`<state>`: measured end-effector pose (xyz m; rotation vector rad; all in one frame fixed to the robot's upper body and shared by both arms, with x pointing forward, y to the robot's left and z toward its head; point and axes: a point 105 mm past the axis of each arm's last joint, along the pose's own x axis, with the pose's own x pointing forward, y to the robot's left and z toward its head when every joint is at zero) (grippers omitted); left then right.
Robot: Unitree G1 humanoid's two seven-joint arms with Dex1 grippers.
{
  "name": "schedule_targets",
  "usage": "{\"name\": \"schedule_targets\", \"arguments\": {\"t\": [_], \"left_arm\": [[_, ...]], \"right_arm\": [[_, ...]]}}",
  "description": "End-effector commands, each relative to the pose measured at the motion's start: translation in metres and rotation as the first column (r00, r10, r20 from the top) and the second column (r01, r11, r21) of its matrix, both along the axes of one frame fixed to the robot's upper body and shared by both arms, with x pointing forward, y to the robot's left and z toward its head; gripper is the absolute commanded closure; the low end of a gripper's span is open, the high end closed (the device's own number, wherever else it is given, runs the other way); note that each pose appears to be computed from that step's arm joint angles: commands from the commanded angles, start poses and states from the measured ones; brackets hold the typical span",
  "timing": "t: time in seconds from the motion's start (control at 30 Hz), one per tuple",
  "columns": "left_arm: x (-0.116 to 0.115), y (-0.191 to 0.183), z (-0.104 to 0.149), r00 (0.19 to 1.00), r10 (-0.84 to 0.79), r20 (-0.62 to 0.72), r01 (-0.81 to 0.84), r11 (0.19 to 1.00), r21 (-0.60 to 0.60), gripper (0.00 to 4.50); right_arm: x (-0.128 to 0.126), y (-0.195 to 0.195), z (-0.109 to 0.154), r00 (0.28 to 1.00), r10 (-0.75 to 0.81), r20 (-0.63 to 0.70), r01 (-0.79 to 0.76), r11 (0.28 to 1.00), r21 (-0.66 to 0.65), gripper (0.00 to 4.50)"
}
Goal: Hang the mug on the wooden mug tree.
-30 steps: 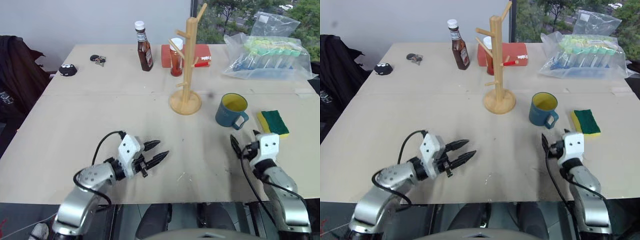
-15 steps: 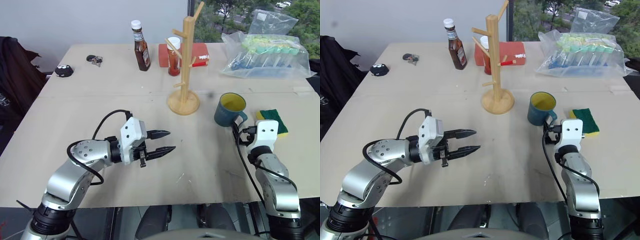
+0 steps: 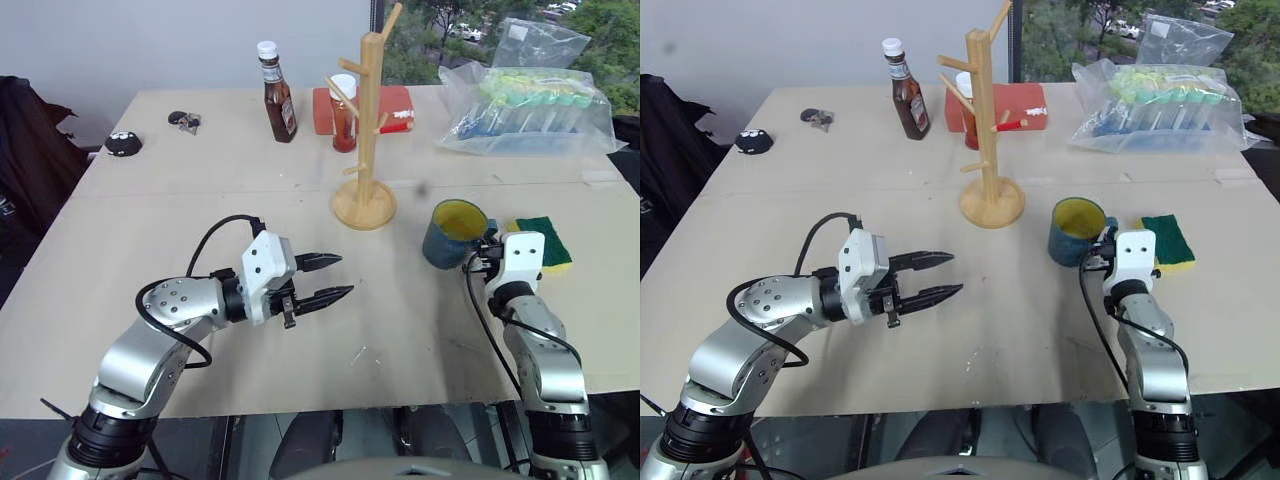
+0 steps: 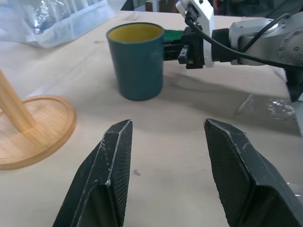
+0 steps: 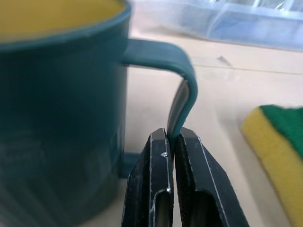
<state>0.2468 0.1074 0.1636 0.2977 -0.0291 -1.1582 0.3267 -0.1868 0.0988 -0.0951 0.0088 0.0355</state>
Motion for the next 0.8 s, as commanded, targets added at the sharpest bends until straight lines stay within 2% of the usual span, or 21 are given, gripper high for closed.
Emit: {"name": "schedule_targets", "arguments": {"t": [0.03,0.1,0.17,0.23,0.33,0.4,0.5,0.6,0.8], "left_arm": [[0.003,-0.001,0.012,0.997,0.049,0.066,-0.045,0.997,-0.059,2.07],[0.009,0.000,0.014,0.991,0.115,0.067,-0.106,0.986,-0.131,2.07],[0.017,0.003,0.018,0.977,0.201,0.066,-0.182,0.958,-0.220,2.07],[0.024,0.006,0.022,0.957,0.287,0.041,-0.259,0.911,-0.322,2.07],[0.030,0.008,0.024,0.935,0.353,0.034,-0.312,0.865,-0.394,2.07],[0.031,0.008,0.028,0.923,0.384,0.029,-0.327,0.822,-0.466,2.07],[0.031,0.005,0.033,0.906,0.420,0.047,-0.335,0.782,-0.525,2.07],[0.028,0.000,0.038,0.895,0.438,0.083,-0.323,0.765,-0.557,2.07],[0.020,-0.010,0.043,0.883,0.443,0.156,-0.289,0.774,-0.564,2.07]], "right_arm": [[0.005,0.001,0.020,0.995,0.057,0.077,-0.055,0.998,-0.037,4.46],[0.007,0.003,0.030,0.986,0.137,0.092,-0.128,0.987,-0.102,4.46],[0.010,0.008,0.044,0.960,0.270,0.078,-0.249,0.946,-0.210,4.46],[0.011,0.015,0.061,0.910,0.412,0.047,-0.378,0.871,-0.312,4.46],[0.014,0.021,0.089,0.838,0.546,-0.001,-0.502,0.769,-0.396,4.46],[0.018,0.026,0.110,0.773,0.632,-0.056,-0.577,0.664,-0.475,4.46],[0.027,0.032,0.141,0.697,0.707,-0.122,-0.633,0.525,-0.569,4.46],[0.040,0.038,0.161,0.643,0.748,-0.166,-0.657,0.427,-0.622,4.46],[0.063,0.046,0.188,0.592,0.778,-0.209,-0.655,0.314,-0.688,4.46]]}}
